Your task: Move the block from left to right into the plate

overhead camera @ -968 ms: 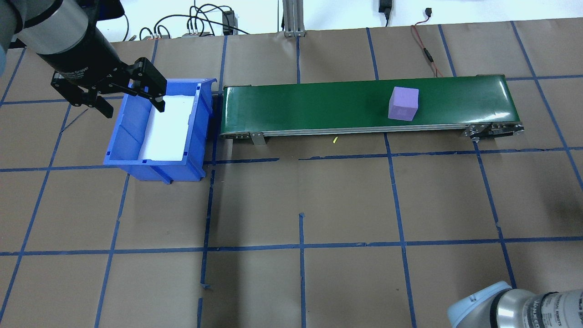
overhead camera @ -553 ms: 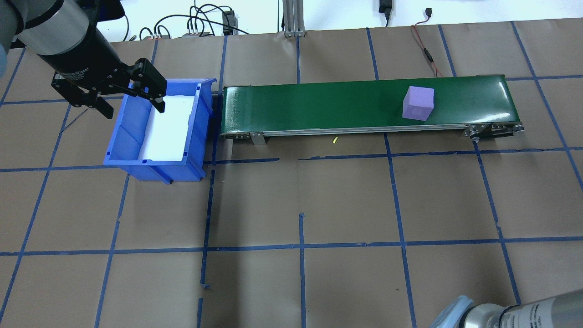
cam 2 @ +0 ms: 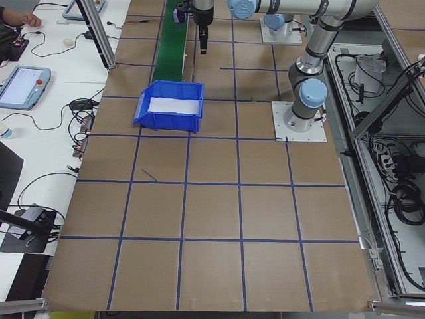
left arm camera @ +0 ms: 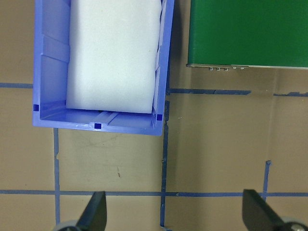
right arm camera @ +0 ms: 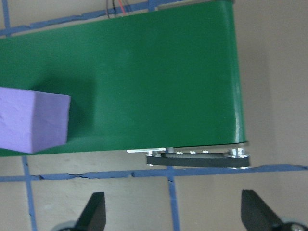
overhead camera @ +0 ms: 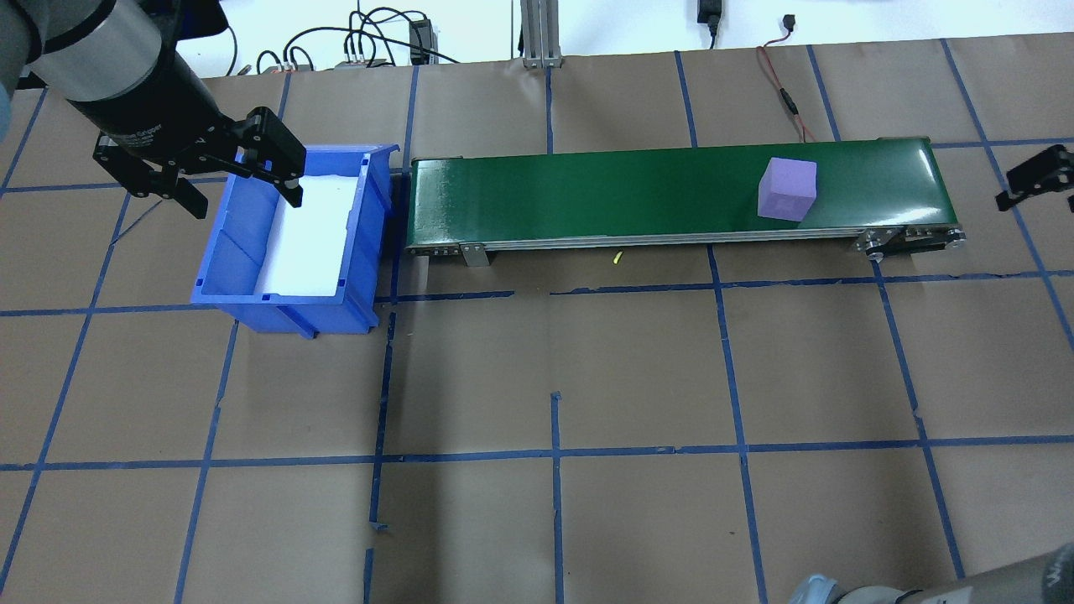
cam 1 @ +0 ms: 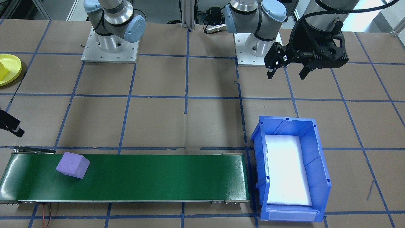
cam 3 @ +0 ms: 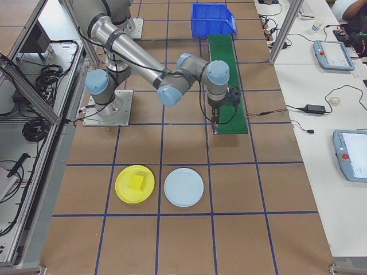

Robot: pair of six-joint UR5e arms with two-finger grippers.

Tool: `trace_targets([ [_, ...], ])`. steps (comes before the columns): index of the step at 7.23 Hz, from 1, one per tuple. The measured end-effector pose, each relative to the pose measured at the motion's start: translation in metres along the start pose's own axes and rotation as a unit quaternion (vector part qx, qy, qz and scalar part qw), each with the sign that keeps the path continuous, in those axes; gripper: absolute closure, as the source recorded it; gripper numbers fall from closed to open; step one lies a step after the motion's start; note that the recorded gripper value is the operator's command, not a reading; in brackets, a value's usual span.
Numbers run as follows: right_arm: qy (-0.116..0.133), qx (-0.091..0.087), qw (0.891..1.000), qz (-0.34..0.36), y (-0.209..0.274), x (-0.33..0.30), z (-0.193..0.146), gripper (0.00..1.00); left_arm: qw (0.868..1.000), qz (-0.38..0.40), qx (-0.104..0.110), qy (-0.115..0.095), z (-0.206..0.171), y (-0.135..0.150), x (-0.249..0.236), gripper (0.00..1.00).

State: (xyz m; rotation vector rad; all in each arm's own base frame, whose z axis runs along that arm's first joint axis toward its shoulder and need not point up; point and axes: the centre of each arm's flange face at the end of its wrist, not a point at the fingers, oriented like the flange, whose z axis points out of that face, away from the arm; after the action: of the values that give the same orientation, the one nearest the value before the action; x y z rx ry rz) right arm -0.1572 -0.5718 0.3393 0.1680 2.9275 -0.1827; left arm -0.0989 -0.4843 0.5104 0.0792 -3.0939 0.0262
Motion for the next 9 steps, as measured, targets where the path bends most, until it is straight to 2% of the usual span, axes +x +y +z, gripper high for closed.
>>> trace_targets([
  [2,-0.051,0.002,0.998,0.034,-0.011,-0.041,0.022,0.03,1.0,-0.001,0.0,0.0,0.0,0.0,-0.001,0.0],
  [4,-0.088,0.0,0.995,0.041,-0.02,-0.045,0.047,0.03,1.0,-0.002,0.0,0.0,0.0,0.0,-0.002,0.0],
  [7,-0.104,0.014,0.994,0.042,-0.037,-0.035,0.081,0.03,1.0,-0.002,0.0,0.0,0.0,-0.001,-0.002,0.0],
  [9,-0.12,0.015,0.991,0.049,-0.046,-0.031,0.099,0.06,1.0,-0.003,0.0,0.0,0.0,-0.001,-0.003,0.0],
])
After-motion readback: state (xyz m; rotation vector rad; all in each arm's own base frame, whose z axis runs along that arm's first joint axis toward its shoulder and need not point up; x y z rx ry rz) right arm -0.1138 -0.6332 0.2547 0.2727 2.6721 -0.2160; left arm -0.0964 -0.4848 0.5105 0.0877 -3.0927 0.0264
